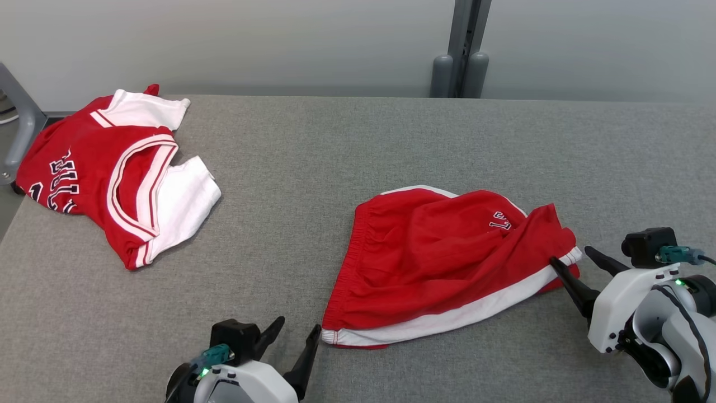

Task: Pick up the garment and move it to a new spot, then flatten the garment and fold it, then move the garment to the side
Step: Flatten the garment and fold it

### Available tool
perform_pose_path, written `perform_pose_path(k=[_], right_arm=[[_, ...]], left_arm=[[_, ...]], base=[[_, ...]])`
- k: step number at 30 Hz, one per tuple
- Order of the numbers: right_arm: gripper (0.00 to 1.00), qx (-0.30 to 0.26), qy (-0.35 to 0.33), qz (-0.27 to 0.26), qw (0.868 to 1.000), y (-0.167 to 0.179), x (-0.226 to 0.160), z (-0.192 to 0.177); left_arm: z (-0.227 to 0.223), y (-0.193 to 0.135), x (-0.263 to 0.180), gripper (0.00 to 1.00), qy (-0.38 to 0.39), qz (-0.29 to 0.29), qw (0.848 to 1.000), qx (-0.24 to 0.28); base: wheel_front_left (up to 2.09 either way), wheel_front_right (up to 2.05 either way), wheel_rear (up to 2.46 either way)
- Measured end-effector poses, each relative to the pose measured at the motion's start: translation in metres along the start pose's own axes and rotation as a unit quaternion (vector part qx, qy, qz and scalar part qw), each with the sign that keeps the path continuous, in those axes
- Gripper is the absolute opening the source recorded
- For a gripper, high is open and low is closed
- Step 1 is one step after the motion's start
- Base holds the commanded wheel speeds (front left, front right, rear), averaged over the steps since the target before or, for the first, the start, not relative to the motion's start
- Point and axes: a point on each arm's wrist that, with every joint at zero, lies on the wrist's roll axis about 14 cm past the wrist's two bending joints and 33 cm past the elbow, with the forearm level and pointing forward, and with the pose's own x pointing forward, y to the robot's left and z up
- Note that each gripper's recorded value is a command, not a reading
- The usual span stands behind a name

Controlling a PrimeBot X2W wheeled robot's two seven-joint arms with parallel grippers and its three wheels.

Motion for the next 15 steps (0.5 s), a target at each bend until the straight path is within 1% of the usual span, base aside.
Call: perform_pose_path(k=[8, 15], right_arm=[[1.0, -0.005, 0.02, -0.002, 1.0, -0.008, 0.008, -0.006], [1.0, -0.006, 0.023, 0.001, 1.0, -0.011, 0.016, -0.006]], left_arm=[[-0.019, -0.013, 0.003, 1.0, 0.056, -0.029, 0.998, 0.006], [-0.023, -0.016, 0.015, 1.0, 0.073, -0.041, 0.996, 0.014]], base=[[0.0, 0.0, 0.0], [0.0, 0.0, 0.0]])
